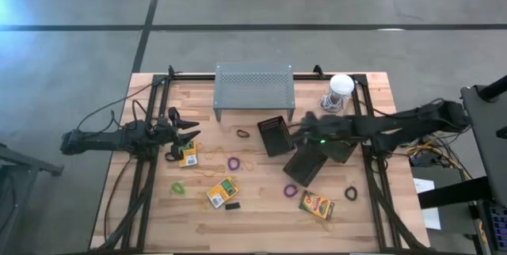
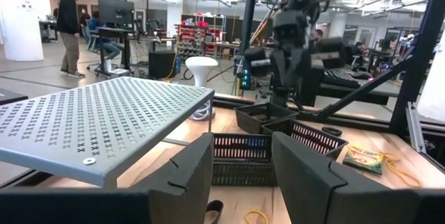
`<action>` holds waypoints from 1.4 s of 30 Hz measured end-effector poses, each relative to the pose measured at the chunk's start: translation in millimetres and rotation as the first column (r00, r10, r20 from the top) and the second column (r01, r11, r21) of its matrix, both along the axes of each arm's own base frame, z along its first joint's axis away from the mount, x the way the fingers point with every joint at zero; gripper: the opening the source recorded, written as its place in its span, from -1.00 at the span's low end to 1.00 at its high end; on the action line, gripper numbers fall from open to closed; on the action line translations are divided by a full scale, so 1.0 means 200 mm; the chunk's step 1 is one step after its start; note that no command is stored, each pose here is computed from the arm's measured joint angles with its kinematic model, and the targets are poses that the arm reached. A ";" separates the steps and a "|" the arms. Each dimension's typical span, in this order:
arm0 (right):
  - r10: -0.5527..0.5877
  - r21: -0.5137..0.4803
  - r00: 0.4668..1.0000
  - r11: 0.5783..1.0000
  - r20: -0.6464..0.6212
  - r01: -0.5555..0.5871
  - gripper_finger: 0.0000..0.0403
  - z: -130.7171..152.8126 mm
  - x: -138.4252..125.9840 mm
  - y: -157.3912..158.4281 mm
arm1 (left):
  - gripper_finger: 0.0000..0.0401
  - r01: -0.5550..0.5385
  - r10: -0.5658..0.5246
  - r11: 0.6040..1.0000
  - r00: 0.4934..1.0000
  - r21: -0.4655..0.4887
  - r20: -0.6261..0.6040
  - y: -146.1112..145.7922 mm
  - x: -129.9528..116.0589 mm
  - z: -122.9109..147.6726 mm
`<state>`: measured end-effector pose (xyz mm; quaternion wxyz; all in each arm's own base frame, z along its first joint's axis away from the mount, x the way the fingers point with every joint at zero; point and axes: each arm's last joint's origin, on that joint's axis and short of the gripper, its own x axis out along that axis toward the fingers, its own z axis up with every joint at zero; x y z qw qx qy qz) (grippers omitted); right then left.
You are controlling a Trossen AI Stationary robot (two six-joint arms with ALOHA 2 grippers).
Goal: Pick & Place Office Desk Supplies
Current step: Put the left black bin on the shelf
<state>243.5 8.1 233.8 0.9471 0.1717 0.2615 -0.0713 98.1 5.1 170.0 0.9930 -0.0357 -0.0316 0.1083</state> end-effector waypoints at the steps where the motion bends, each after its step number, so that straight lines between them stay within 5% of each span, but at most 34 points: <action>1: 0.028 0.014 0.998 1.000 -0.050 -0.027 -0.93 0.01 0.05 0.01 | -0.24 0.001 -0.001 1.000 1.000 -0.005 0.001 0.00 0.00 0.00; 10: 0.236 0.090 0.876 0.972 -0.420 -0.218 -0.55 0.07 0.47 0.10 | -0.24 0.003 -0.004 0.999 1.000 -0.043 -0.011 0.00 0.00 -0.01; 18: 0.338 0.061 0.658 0.912 -0.673 -0.407 -0.14 -0.05 0.70 0.13 | -0.24 0.003 -0.004 0.999 1.000 -0.045 -0.018 0.00 0.00 -0.01; 24: 0.262 0.002 0.563 0.908 -0.784 -0.419 -0.08 -0.16 0.77 0.13 | -0.24 0.003 -0.004 0.999 1.000 -0.045 -0.018 0.00 0.00 -0.01; 42: 0.129 -0.123 0.509 0.893 -0.851 -0.433 -0.42 -0.30 0.71 0.14 | -0.24 0.004 -0.005 0.999 1.000 -0.043 -0.019 0.00 0.00 -0.01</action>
